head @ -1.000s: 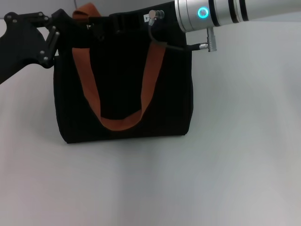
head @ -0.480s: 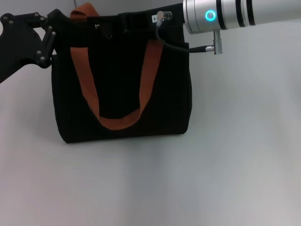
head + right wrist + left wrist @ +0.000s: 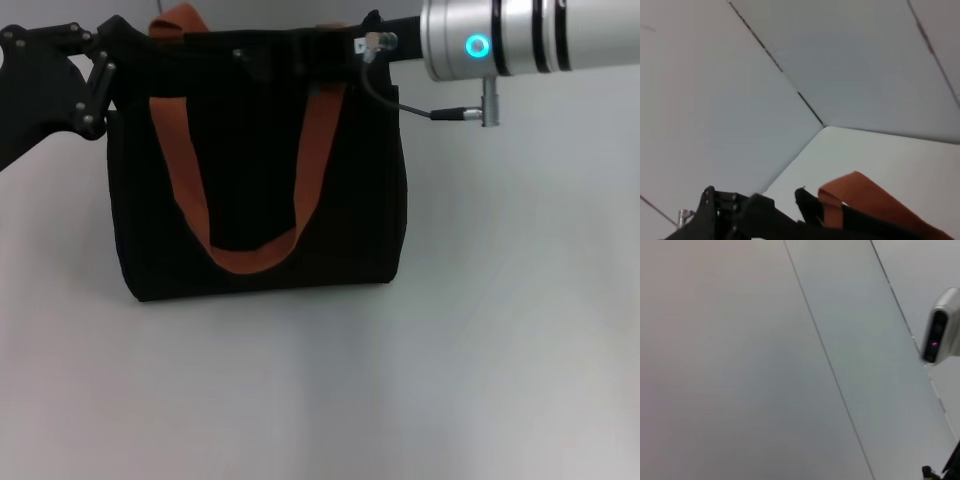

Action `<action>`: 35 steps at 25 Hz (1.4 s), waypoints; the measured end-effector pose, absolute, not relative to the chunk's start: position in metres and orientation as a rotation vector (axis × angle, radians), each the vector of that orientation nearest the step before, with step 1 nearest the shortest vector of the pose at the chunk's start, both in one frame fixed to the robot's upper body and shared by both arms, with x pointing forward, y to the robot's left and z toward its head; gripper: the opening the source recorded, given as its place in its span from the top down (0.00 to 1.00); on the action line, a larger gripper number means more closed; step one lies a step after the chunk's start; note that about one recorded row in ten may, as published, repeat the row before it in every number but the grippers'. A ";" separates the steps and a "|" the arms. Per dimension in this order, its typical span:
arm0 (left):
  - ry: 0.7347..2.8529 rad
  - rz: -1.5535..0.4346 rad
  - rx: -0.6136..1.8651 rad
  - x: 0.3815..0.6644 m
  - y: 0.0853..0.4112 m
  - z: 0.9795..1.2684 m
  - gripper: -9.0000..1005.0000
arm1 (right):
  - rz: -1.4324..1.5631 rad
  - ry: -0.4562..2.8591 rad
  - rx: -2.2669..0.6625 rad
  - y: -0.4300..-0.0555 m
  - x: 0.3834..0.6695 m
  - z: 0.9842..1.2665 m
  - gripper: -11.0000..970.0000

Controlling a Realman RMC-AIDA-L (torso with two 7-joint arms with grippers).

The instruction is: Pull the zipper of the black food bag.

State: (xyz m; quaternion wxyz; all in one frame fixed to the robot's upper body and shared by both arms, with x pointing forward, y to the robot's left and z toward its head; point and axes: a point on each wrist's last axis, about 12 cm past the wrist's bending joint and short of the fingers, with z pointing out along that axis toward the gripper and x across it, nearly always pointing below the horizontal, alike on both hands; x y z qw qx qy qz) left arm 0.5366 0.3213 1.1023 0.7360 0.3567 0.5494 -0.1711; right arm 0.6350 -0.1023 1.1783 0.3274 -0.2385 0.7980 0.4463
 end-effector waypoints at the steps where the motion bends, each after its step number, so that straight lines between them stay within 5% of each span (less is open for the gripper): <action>1: 1.215 -0.367 0.778 0.538 0.322 1.102 0.95 | 1.161 2.085 -0.611 -0.107 0.633 1.177 0.99; 35: 1.218 -0.335 0.761 0.541 0.322 1.102 0.95 | 1.076 2.064 -0.416 -0.169 0.613 1.165 0.99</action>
